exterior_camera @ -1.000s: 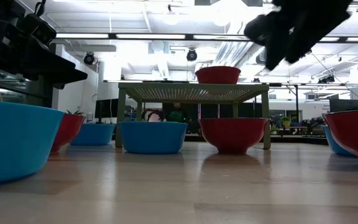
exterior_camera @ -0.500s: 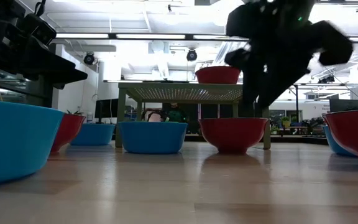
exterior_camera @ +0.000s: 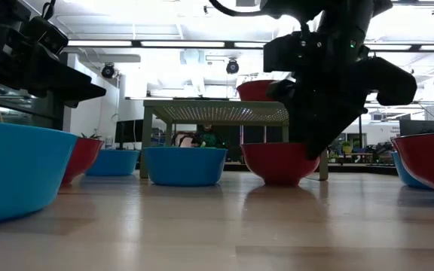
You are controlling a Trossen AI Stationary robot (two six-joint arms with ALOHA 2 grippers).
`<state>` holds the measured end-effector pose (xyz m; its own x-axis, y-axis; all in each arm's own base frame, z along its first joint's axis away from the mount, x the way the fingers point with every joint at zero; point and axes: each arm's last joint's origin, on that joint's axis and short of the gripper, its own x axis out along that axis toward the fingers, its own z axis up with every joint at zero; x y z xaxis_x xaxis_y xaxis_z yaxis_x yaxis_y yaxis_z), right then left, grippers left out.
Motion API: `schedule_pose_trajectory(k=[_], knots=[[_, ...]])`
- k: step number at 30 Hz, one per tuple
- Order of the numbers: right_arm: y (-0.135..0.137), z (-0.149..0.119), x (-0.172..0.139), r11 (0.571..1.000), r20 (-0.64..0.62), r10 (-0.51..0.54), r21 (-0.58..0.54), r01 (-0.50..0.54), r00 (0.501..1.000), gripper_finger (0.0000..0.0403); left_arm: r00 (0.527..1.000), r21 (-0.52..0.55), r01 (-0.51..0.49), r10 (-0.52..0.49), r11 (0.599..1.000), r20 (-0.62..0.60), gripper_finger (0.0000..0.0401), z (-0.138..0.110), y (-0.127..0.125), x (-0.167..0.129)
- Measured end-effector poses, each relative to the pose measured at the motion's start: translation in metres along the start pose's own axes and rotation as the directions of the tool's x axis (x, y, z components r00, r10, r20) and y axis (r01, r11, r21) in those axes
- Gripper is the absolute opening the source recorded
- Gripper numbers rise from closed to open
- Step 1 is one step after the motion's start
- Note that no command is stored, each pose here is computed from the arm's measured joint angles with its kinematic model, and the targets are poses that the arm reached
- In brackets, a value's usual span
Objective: Pick & Place Mini bowls
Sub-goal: Stack the red bowl on top of the red bowl on the shelf
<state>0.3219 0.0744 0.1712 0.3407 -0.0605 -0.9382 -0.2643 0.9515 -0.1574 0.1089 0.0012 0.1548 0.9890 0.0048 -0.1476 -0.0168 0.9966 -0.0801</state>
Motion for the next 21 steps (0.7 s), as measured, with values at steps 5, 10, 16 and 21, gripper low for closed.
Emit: schedule_pose_trajectory(k=[5, 10, 16, 21], knots=[[-0.0001, -0.0007, -0.0001, 1.000, -0.007, -0.006, -0.001, 0.006, 1.000, 0.0113, 1.000, 0.000, 0.000, 0.000, 1.000, 0.000, 0.0234, 0.0000, 0.0000, 0.0000], [0.0004, -0.0015, 0.0022, 1.000, -0.020, -0.001, -0.002, 0.001, 1.000, 0.0075, 1.000, 0.000, 0.000, 0.000, 1.000, 0.000, 0.0234, 0.0000, 0.0000, 0.0000], [-0.0009, -0.0017, 0.0026, 1.000, -0.023, -0.007, 0.000, 0.007, 1.000, 0.0046, 1.000, 0.000, 0.000, 0.000, 1.000, 0.000, 0.0234, 0.0000, 0.0000, 0.0000], [-0.0012, -0.0016, 0.0023, 1.000, -0.022, -0.013, -0.001, 0.013, 1.000, 0.0018, 1.000, 0.000, 0.000, 0.000, 1.000, 0.000, 0.0234, 0.0000, 0.0000, 0.0000]])
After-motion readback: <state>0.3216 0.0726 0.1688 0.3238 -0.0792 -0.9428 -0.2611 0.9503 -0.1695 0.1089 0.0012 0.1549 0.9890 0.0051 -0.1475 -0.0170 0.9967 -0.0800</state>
